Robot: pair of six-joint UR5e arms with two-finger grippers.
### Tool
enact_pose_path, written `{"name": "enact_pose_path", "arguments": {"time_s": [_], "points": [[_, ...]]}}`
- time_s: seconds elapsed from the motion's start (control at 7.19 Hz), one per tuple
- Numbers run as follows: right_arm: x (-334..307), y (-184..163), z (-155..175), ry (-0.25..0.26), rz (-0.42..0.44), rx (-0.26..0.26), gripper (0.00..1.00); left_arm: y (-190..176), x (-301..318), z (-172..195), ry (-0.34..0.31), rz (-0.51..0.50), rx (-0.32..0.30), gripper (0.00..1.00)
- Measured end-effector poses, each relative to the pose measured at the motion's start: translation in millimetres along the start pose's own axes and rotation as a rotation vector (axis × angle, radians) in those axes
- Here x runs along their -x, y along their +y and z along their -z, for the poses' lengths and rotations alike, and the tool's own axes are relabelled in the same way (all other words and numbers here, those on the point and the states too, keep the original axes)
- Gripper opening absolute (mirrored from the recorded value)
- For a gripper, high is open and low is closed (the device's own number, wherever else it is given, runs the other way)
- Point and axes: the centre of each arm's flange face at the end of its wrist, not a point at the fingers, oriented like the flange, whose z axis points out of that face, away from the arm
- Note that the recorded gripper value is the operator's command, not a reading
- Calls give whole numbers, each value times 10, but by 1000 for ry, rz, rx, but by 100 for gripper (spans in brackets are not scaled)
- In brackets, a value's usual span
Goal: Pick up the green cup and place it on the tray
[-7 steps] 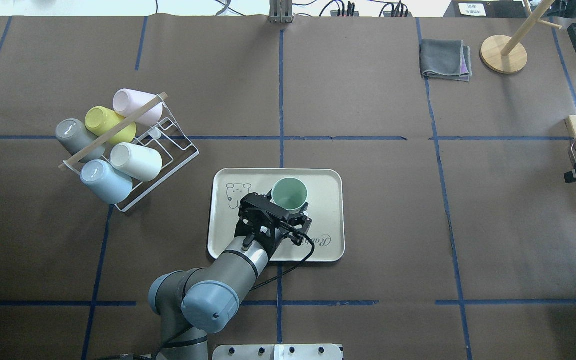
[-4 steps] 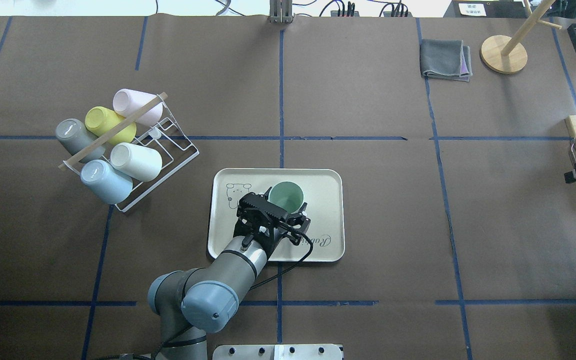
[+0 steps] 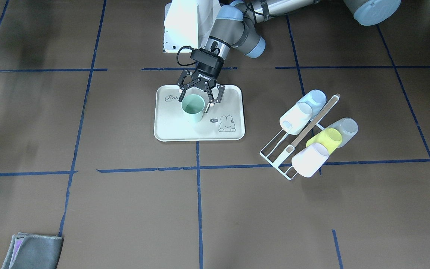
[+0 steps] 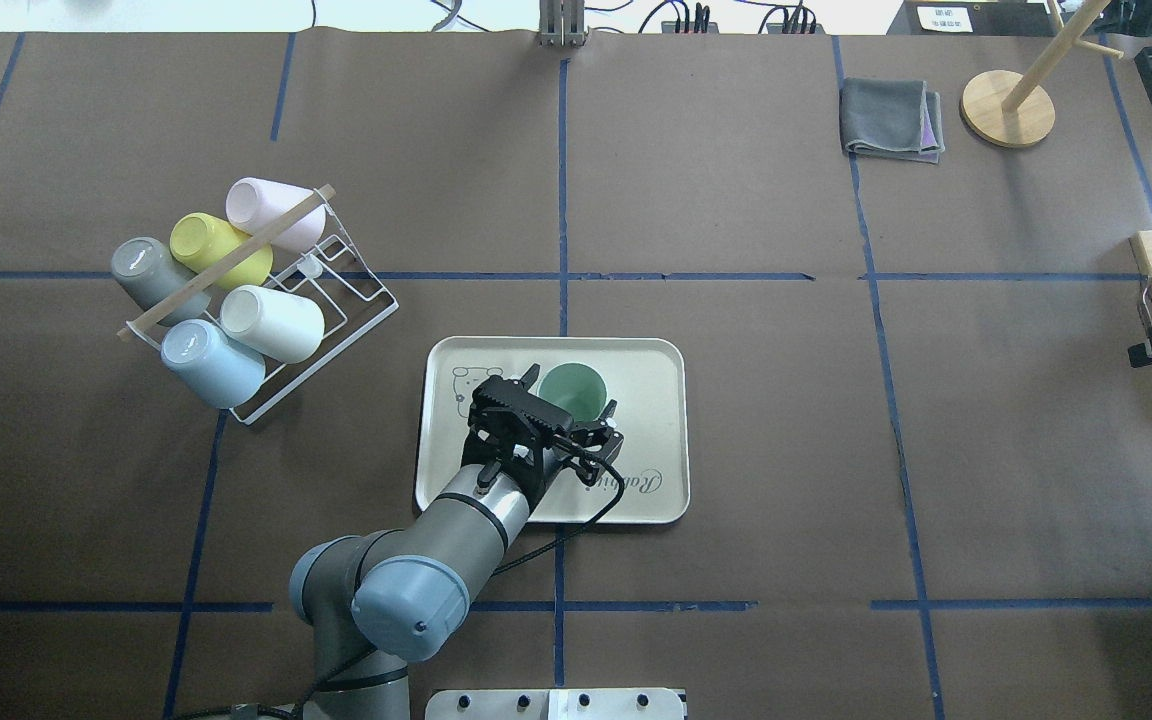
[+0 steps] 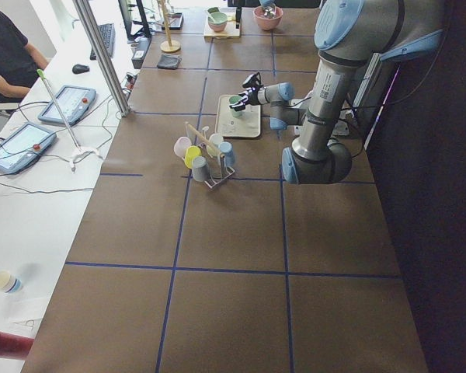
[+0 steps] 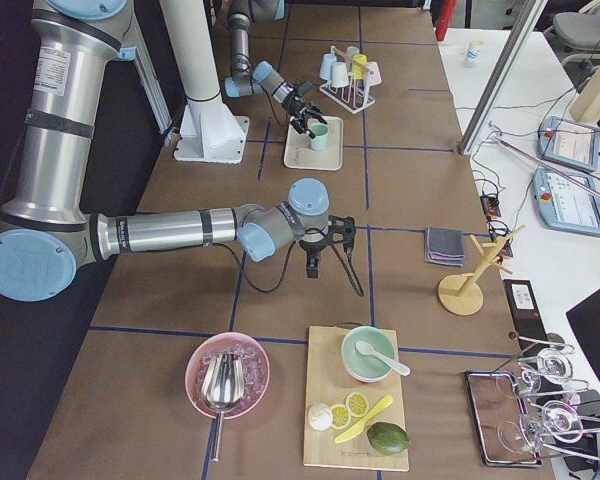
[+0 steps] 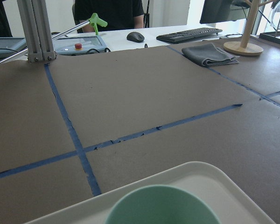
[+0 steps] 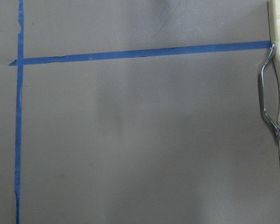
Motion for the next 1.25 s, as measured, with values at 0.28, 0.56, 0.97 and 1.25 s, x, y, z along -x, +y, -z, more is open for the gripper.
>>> {"name": "enact_pose_path", "arguments": {"time_s": [0.28, 0.56, 0.97, 1.25], "points": [[0, 0, 1, 0, 0, 0, 100, -427, 11, 355, 49, 5, -53, 100], [-8, -5, 9, 1, 1, -3, 100, -833, 79, 616, 60, -19, -93, 100], [-246, -82, 176, 18, 22, -44, 100, -1221, 671, 606, -21, -118, -78, 100], [-533, -129, 244, 38, 57, -62, 100, -1384, 1324, 457, -70, -166, -5, 100]]}}
